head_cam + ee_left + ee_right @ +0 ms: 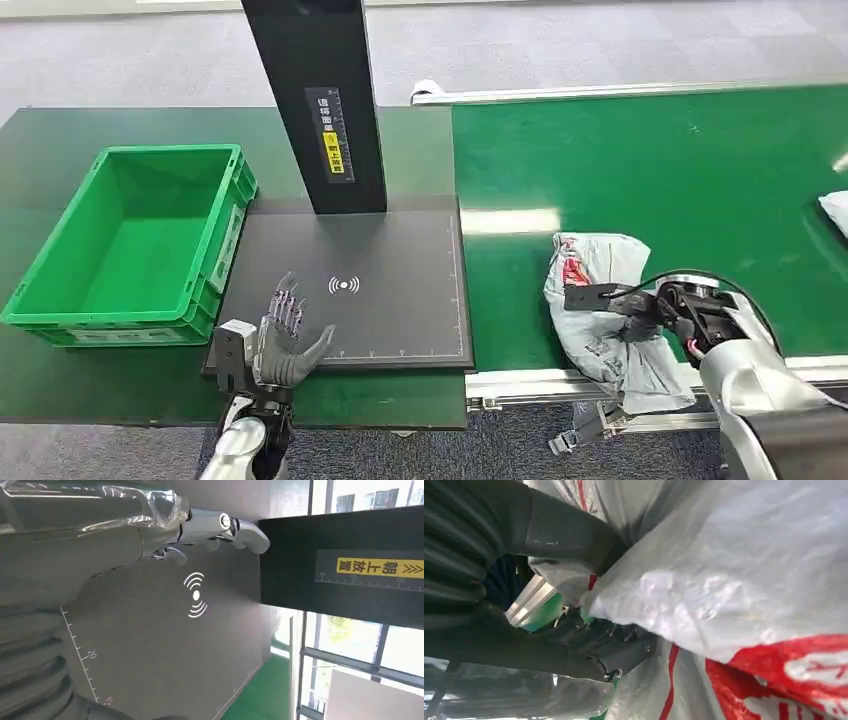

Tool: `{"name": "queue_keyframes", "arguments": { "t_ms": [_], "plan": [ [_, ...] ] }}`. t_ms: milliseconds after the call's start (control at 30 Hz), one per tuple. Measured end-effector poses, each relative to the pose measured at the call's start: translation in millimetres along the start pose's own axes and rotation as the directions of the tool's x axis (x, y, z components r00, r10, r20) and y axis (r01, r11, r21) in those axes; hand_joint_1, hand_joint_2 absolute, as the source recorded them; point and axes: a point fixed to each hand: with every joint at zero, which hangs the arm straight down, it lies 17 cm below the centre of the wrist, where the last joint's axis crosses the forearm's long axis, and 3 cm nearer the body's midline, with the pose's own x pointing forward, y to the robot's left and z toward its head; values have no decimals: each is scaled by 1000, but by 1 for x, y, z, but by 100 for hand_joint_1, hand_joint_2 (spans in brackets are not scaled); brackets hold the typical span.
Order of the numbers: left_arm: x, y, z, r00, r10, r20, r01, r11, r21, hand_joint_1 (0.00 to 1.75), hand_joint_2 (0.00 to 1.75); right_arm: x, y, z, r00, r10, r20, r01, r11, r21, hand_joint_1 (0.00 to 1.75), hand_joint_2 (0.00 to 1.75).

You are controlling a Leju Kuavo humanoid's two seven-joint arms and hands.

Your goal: Moved the parcel from conveyor to table for the left to box.

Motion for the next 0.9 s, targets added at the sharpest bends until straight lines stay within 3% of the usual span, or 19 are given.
{"name": "queue_keyframes", "arguments": {
  "t_ms": [533,667,767,900],
  "plan": [
    [-1,1,1,1000,-1,-4,1,1000,10,0,175,-1,-1,-2,1000,-9,-1,9,1000,-17,175,175],
    [-5,6,7,1000,-6,-14,6,1000,28,0,175,7,-30,-3,999,-40,29,44,986,-160,175,175],
    [0,11,18,1000,-6,-16,6,999,49,0,175,34,-95,12,985,-88,152,146,891,-429,175,175],
    [11,15,27,1000,-8,-4,8,998,69,0,175,75,-169,60,922,-61,382,318,682,-658,175,175]
  ]
}}
